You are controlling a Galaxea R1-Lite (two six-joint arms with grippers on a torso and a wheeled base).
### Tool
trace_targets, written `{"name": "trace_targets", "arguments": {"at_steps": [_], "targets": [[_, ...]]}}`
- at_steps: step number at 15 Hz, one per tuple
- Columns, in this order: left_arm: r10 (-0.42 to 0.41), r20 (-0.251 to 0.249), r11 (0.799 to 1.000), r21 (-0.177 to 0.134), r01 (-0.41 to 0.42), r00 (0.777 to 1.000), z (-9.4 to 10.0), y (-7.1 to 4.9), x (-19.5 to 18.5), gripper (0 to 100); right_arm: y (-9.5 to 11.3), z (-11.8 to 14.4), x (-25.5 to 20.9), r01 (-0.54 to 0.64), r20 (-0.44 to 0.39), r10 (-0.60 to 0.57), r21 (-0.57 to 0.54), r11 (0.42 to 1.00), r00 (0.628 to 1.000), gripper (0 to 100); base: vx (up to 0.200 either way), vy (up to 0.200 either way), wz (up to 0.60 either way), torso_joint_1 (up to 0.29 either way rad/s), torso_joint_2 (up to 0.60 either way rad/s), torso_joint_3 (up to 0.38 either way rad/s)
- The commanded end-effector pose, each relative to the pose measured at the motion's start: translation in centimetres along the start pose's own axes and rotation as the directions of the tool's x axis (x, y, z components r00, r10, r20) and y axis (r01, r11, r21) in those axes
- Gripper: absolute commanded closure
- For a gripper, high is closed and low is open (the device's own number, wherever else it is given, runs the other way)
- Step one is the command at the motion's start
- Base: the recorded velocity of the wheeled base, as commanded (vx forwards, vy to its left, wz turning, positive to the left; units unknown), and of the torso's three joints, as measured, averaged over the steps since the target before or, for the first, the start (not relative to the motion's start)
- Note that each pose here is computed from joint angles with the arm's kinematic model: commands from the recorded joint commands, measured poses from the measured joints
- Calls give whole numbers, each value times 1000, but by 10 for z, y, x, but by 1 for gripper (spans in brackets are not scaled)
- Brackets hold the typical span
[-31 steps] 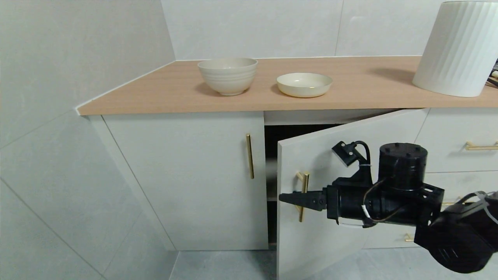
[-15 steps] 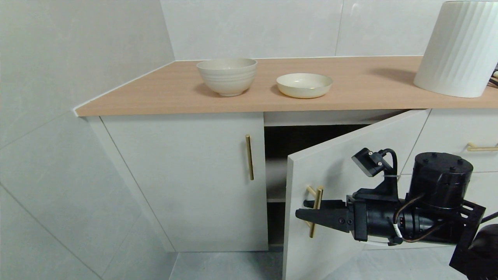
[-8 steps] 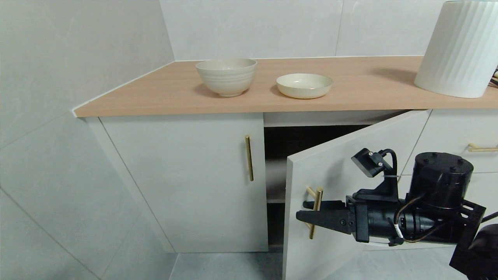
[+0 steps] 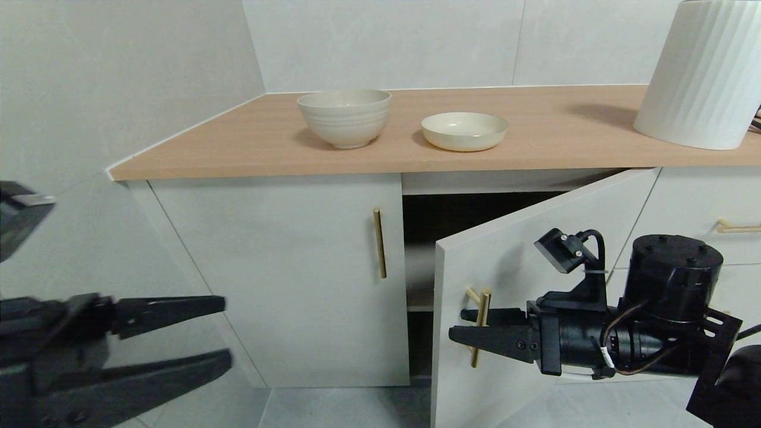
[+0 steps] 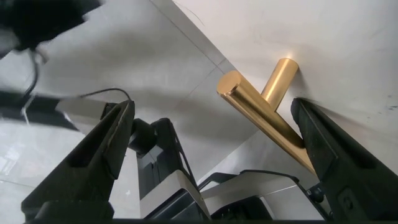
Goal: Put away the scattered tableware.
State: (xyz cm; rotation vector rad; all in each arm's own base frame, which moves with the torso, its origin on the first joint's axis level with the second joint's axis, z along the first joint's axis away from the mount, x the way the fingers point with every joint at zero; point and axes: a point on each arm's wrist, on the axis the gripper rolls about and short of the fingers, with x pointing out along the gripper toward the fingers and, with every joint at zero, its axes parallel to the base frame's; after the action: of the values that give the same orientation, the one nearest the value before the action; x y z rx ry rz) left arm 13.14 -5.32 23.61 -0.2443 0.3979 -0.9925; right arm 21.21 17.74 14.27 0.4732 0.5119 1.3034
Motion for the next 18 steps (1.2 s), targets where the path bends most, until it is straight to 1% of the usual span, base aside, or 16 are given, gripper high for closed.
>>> {"name": "trace_targets", "arguments": {"at_steps": [1,2,3,4,5,7,8,9,11,14,15,16,18], "targets": [[-104,-141,977,-201,75,984,-30,40,76,0,0,-3,0,-6,-13,6,8,1000,1000,0,0,0,0,0,0,0],[-99,-134,976,-205,71,986,-36,45,81,0,0,-3,0,-7,-14,7,6,1000,1000,0,0,0,0,0,0,0],[-92,-122,973,-220,63,988,-48,55,90,0,0,-3,0,-7,-14,7,6,1000,1000,0,0,0,0,0,0,0],[-75,-123,972,-231,44,990,-57,62,96,0,0,-3,0,-7,-14,7,6,1000,1000,0,0,0,0,0,0,0],[-67,-130,970,-240,35,989,-61,66,101,0,0,-3,0,-7,-14,7,6,1000,1000,0,0,0,0,0,0,0],[-76,-168,964,-263,30,983,-70,72,116,0,-1,-5,1,-4,-20,5,12,1000,1000,0,0,0,0,0,0,0],[-85,-178,965,-261,37,980,-72,70,120,0,-1,-5,1,-4,-20,5,12,1000,1000,0,0,0,0,0,0,0],[-84,-181,965,-259,35,980,-73,69,121,100,-1,-5,1,-4,-20,5,12,1000,1000,0,0,0,0,0,0,0],[-87,-178,967,-250,41,980,-71,65,125,100,-1,-5,1,-6,-21,6,12,1000,1000,0,0,0,0,0,0,0],[-91,-164,971,-236,50,982,-65,70,136,100,-1,-5,2,-5,-22,5,13,1000,1000,0,0,0,0,0,0,0],[-93,-151,973,-225,57,984,-62,73,143,100,-2,-5,2,-4,-23,5,14,1000,1000,0,0,0,0,0,0,0],[-96,-137,976,-209,66,986,-56,80,155,100,-3,-6,2,-2,-26,3,17,1000,1000,0,0,0,0,0,0,0],[-90,-112,982,-178,69,990,-50,87,182,100,-4,-7,3,0,-30,1,21,1000,1000,0,0,0,0,0,0,0]]}}
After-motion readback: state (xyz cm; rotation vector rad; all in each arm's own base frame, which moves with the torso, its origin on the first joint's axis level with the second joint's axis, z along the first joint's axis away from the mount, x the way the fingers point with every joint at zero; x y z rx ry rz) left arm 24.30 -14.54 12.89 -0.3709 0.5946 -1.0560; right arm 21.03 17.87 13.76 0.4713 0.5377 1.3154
